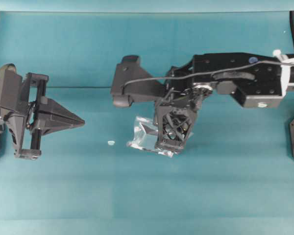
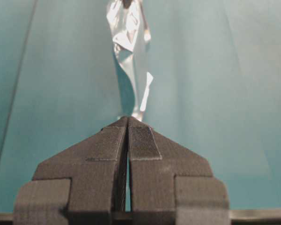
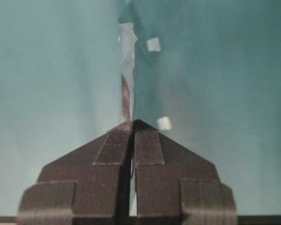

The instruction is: Hand over the silver zip bag and make it stand upright.

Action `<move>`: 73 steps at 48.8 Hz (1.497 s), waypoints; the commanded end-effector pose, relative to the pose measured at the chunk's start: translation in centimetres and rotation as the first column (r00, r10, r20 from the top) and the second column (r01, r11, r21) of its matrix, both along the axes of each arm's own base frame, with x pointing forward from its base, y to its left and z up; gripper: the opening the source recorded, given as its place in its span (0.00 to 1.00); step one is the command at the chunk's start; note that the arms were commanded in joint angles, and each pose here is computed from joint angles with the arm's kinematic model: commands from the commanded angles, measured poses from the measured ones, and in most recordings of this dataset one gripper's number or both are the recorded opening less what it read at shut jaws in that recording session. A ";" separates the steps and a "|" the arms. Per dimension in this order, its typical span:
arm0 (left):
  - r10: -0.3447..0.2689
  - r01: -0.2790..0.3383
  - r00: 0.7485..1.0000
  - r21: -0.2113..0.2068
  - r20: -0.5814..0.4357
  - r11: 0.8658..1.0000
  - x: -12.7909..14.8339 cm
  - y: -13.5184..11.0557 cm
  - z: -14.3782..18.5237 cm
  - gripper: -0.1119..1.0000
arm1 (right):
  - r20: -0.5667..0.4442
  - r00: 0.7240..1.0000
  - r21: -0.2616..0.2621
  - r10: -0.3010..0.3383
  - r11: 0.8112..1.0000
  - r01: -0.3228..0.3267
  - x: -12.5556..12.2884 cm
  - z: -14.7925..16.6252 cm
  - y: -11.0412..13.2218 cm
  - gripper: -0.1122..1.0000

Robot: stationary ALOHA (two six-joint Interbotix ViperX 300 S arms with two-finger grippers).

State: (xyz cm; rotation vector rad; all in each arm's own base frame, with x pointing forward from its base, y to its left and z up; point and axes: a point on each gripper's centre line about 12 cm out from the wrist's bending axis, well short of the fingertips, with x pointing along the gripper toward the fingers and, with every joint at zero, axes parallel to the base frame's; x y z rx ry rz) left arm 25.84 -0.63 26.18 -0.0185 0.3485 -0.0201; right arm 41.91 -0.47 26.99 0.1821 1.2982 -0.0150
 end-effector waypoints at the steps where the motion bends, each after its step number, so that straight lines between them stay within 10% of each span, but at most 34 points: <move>1: -0.003 0.003 1.000 0.002 0.018 1.000 0.1 0.0 0.5 0.05 | 0.020 0.998 -0.030 0.058 0.998 -0.058 0.3 0.7 0.0 0.13; 53: 0.033 -0.033 0.999 -0.018 -0.013 0.999 -0.3 0.7 -0.7 0.10 | 0.013 0.966 -0.120 0.259 0.959 -0.255 3.0 -0.4 -0.4 0.13; 61: 0.032 -0.032 0.999 -0.020 -0.016 0.999 -0.9 0.6 -1.1 0.23 | 0.007 0.966 -0.118 0.259 0.959 -0.256 2.9 -0.4 -0.3 0.13; 73: 0.037 -0.038 0.999 -0.041 -0.034 0.998 -1.2 0.6 -3.1 0.77 | -0.009 0.964 -0.113 0.265 0.958 -0.264 2.9 -1.0 -0.1 0.13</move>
